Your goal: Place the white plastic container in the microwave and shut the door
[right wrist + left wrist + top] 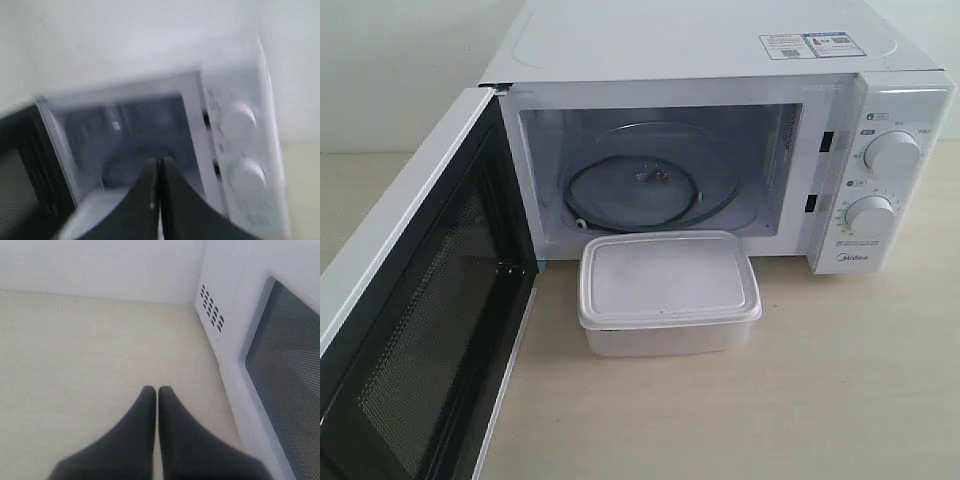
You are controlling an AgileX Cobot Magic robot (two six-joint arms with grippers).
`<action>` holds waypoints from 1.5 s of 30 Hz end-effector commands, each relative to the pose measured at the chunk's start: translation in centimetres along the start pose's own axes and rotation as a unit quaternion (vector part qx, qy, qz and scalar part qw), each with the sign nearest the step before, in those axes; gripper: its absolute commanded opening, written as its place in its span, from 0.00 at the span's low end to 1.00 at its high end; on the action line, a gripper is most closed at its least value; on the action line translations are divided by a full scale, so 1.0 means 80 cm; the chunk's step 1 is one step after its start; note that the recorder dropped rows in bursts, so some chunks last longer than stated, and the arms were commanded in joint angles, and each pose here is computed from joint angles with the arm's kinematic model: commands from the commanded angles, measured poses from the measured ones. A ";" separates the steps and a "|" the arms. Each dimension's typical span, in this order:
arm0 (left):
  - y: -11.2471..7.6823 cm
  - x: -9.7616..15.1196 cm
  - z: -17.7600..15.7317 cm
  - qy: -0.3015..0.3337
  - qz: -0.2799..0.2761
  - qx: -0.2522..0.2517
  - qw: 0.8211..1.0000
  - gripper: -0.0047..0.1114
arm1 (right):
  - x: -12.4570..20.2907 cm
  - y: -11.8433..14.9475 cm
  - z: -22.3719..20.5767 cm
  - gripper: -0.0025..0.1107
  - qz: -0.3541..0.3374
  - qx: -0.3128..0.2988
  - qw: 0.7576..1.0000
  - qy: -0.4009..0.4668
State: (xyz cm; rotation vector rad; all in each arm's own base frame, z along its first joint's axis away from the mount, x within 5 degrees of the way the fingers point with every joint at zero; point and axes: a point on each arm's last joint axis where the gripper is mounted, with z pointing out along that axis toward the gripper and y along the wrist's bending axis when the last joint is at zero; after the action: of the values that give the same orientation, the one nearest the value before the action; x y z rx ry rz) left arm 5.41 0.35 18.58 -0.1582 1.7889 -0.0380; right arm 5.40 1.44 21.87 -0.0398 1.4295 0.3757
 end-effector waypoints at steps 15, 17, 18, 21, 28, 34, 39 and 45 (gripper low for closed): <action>0.000 0.001 0.000 0.001 -0.004 -0.002 1.000 0.07 | -0.143 0.034 -0.055 0.02 0.164 -0.196 0.871 -0.420; 0.000 0.001 0.000 0.001 -0.004 -0.002 1.000 0.07 | -0.148 0.036 -0.042 0.02 0.141 -0.150 0.918 -0.338; 0.000 0.001 0.000 0.001 -0.004 -0.002 1.000 0.07 | -0.152 0.035 -0.038 0.02 0.130 -0.124 0.937 -0.299; 0.000 0.001 0.000 0.001 -0.004 -0.002 1.000 0.07 | -0.155 0.033 -0.023 0.02 0.101 -0.065 0.973 -0.199; 0.000 0.001 0.000 0.001 -0.004 -0.002 1.000 0.07 | -0.133 0.024 0.026 0.02 0.112 0.019 0.993 0.010; 0.000 0.001 0.000 0.001 -0.004 -0.002 1.000 0.07 | -0.104 0.020 0.081 0.02 0.129 0.051 0.979 0.149; 0.000 0.001 0.000 0.001 -0.004 -0.002 1.000 0.07 | -0.061 0.035 0.123 0.02 0.121 0.006 0.956 0.266; 0.000 0.001 0.000 0.001 -0.004 -0.002 1.000 0.07 | -0.017 0.076 0.155 0.02 0.151 -0.051 0.932 0.326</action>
State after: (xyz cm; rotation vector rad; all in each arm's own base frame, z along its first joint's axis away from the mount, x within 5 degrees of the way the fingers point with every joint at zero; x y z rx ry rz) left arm 5.41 0.35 18.58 -0.1582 1.7889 -0.0380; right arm 14.70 8.15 26.81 -0.0102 2.0842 0.6957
